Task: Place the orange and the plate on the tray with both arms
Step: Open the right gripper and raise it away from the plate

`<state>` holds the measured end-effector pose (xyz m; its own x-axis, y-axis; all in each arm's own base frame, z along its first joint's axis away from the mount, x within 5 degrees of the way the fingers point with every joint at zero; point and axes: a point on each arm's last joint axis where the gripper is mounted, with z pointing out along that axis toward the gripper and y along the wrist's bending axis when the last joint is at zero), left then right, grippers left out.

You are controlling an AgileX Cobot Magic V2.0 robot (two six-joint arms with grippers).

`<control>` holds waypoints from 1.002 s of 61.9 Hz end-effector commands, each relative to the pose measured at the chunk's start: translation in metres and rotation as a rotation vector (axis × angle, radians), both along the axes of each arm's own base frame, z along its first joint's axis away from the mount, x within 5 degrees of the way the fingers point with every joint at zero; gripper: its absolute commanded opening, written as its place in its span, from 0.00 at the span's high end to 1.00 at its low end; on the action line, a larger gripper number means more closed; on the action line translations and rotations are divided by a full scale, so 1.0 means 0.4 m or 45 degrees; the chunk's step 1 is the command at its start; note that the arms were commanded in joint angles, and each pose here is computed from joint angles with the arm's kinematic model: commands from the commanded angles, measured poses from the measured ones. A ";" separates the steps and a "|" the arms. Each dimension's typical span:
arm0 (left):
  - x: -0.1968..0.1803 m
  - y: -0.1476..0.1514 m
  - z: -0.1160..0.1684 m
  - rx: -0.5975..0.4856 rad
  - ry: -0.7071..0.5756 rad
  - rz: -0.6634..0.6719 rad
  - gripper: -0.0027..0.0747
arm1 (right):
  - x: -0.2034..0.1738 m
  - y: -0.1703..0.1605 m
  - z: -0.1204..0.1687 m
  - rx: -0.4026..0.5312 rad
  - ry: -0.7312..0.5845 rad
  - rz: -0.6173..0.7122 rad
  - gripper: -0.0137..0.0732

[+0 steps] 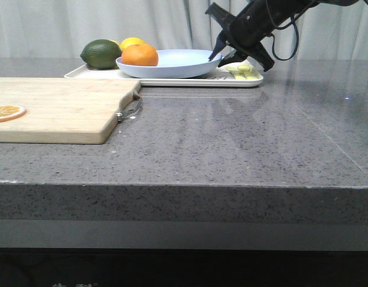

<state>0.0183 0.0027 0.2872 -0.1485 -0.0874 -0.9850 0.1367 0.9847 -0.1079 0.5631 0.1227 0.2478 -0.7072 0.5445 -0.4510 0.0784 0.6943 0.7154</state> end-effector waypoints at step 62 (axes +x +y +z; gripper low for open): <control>-0.013 0.002 0.037 -0.036 -0.151 -0.007 0.99 | -0.276 -0.111 0.463 -0.577 -0.175 0.244 0.98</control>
